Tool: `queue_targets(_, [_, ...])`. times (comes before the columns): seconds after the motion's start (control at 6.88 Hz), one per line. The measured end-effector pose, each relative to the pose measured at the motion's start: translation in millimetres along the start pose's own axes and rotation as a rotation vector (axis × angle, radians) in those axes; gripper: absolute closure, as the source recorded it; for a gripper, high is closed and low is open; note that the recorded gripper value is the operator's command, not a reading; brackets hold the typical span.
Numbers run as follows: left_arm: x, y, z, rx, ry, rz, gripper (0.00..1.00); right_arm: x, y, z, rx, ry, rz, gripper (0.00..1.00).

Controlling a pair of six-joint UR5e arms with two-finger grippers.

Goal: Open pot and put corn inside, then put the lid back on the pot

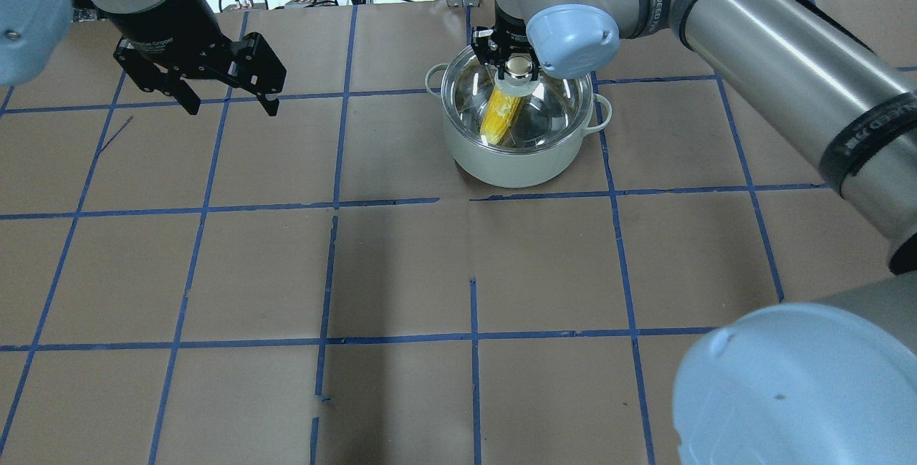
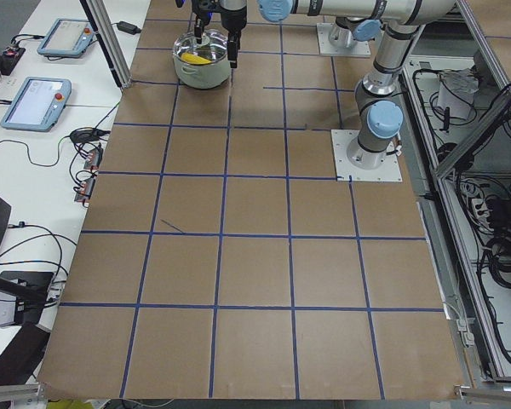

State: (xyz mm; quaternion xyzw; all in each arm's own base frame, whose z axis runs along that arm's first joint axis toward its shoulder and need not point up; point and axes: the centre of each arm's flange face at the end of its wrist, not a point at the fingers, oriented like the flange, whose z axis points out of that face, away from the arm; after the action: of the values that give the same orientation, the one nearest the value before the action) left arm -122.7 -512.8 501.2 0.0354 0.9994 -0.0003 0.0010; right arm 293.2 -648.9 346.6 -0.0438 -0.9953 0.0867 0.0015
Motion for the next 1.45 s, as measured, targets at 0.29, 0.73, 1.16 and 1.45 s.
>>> queue_targets(0.29, [0.2,0.0,0.0,0.0,0.0,0.001,0.0,1.0,-2.7,2.7,-0.002,-0.001,-0.014,0.31])
queue_targets(0.73, [0.2,-0.4,0.2,0.001,0.0,0.0,0.0,6.3,-12.1,3.2,0.003,0.0,-0.077,0.0])
queue_targets(1.16, [0.3,-0.1,0.1,0.001,0.0,0.001,0.0,8.0,-23.5,-13.1,0.021,-0.006,-0.08,0.0])
queue_targets(1.45, [0.2,-0.5,0.2,0.002,0.0,0.002,0.0,17.9,-25.8,-45.6,0.013,-0.003,-0.082,0.0])
